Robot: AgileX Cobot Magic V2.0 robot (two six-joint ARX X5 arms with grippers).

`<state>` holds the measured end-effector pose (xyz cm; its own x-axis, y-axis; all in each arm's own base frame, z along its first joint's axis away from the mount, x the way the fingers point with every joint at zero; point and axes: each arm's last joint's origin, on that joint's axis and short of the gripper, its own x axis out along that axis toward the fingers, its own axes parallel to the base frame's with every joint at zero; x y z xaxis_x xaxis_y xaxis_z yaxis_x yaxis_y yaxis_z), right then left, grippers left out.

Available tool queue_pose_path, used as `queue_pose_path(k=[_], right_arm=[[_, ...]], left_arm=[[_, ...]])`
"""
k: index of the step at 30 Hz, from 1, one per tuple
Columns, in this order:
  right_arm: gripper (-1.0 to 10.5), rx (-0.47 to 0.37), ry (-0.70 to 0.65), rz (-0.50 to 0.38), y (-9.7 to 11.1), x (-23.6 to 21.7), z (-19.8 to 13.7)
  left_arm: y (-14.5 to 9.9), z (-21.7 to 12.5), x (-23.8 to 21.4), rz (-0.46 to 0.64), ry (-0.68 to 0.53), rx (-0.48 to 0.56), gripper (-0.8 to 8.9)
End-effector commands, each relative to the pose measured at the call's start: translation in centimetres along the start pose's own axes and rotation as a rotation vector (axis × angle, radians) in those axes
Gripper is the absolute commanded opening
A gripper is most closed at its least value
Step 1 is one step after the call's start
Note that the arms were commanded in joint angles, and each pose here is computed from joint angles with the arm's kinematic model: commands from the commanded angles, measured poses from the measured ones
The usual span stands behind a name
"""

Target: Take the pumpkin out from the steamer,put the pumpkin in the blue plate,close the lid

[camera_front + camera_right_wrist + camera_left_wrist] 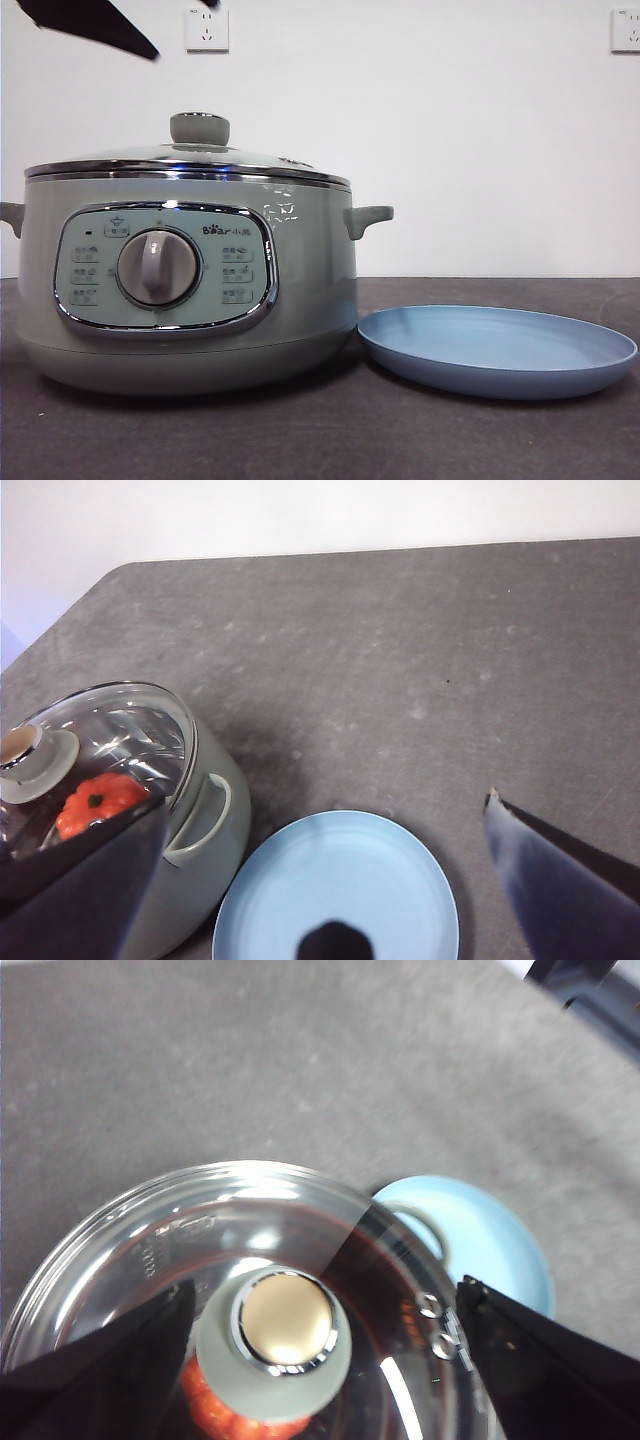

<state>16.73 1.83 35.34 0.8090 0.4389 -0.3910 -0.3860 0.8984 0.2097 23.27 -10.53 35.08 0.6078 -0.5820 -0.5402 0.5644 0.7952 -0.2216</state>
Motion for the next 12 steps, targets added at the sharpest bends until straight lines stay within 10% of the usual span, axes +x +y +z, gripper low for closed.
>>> queue_pose_path(k=[1,12], right_arm=[[5.4,-0.005,0.000,0.001,0.0,0.0,0.0],[5.4,0.001,0.015,-0.001,0.0,0.0,-0.1]], left_arm=[[0.0,0.2,1.9,0.031,0.045,0.042,4.39],[0.3,-1.2,6.3,0.083,0.209,0.101,4.39]])
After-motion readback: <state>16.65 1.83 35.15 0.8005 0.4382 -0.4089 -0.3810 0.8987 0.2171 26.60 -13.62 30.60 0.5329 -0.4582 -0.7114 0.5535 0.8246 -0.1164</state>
